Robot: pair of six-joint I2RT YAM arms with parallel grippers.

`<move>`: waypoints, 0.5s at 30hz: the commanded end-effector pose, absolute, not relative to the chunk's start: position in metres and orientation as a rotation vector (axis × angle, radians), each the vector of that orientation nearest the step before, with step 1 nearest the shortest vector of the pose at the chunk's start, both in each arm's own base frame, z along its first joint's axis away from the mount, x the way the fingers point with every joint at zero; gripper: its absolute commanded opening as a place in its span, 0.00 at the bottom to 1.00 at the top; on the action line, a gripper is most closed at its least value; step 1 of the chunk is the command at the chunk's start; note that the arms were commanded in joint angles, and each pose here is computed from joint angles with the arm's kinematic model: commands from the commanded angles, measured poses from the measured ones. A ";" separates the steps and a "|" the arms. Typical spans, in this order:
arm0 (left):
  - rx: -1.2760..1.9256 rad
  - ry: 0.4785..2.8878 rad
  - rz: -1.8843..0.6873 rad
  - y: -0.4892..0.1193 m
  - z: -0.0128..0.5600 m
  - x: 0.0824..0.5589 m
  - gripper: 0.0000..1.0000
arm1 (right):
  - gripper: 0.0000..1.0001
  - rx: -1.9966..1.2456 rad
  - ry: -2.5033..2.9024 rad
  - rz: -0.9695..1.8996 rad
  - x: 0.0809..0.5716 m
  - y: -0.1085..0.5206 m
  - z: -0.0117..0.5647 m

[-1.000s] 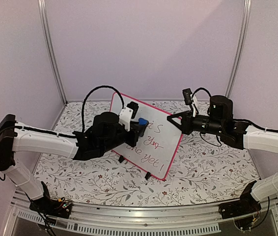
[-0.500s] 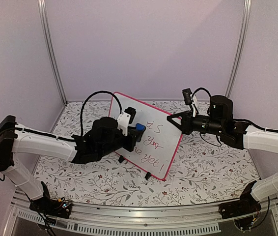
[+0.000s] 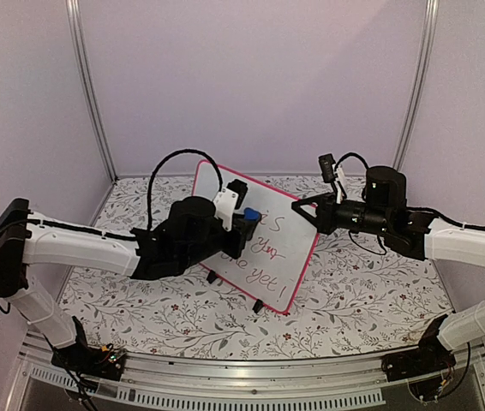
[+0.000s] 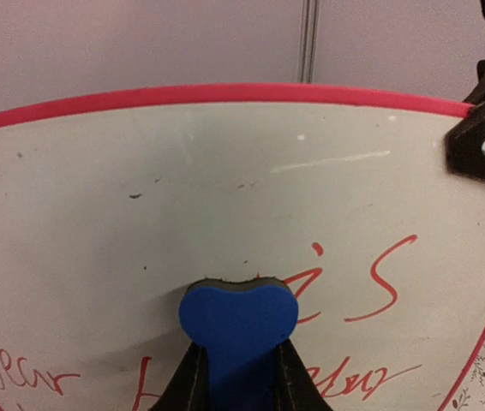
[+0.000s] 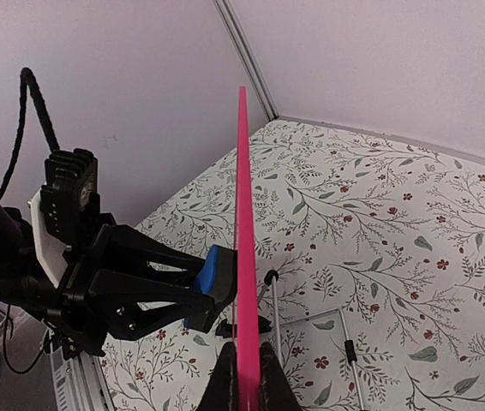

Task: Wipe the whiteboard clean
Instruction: Erase the center of the whiteboard.

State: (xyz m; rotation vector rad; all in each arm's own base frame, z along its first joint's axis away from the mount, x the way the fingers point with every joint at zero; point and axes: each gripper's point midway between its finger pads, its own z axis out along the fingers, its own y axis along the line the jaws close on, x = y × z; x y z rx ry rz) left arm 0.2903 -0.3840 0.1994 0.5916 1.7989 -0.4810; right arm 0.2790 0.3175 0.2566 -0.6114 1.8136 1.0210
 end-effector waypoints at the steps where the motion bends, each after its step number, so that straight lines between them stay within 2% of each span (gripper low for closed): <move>1: 0.602 1.739 -0.488 -0.399 0.221 0.295 0.16 | 0.00 -0.853 1.933 1.089 0.236 0.333 0.208; 15: 0.607 1.715 -0.489 -0.404 0.240 0.297 0.17 | 0.00 -0.854 1.931 1.089 0.236 0.333 0.210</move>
